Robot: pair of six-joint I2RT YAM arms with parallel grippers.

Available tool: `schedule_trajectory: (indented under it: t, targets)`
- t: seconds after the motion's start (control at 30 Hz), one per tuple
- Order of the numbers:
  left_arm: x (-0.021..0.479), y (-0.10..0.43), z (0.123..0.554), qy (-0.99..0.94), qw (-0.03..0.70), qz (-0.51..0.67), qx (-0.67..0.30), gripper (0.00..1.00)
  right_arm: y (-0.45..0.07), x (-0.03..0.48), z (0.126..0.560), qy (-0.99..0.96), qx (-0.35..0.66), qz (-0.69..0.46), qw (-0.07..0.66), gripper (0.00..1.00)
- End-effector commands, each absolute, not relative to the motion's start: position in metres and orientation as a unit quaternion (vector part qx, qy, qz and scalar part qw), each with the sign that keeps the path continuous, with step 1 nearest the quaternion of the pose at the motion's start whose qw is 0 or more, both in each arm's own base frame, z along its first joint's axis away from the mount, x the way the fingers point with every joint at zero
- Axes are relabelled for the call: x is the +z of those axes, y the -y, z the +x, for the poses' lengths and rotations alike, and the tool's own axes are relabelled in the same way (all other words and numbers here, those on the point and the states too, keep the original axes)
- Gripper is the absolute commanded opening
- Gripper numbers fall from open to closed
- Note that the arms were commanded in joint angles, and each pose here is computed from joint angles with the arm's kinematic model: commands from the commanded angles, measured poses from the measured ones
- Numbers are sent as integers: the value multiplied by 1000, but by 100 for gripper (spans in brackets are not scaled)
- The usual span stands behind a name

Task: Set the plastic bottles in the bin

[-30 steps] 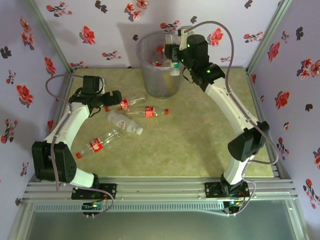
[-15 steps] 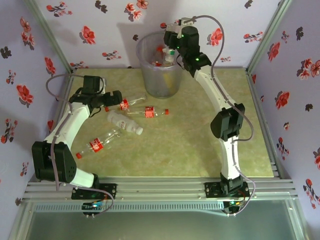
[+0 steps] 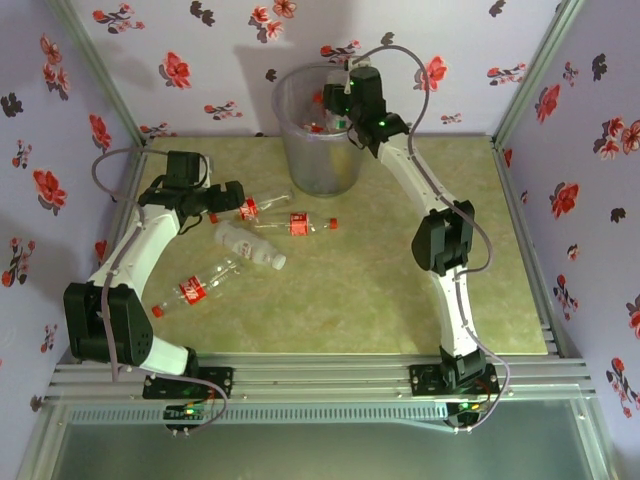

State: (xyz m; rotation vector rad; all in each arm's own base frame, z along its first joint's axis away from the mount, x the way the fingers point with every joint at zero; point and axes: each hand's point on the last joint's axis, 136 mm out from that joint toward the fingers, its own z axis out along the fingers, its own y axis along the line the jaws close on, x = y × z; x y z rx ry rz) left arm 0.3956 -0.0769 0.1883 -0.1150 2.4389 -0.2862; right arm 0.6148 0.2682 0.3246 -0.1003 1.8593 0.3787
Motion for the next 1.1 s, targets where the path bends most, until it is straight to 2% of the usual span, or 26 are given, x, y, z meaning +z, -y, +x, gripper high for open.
schedule_trajectory:
  t: [0.0,0.43,0.9,1.07]
  targets:
    - [207,78,395,-929,353,-34,-108,100,-260,331,615,-795,115,-59,593,54]
    - [205,79,395,-930,350,-35,-107,100,-249,357,623,-768,43,-88,633,60]
    - [204,79,395,-931,349,-32,-107,100,-246,345,651,-748,37,-93,656,61]
    - [203,80,395,-931,348,-31,-106,100,-243,333,657,-753,33,-90,651,68]
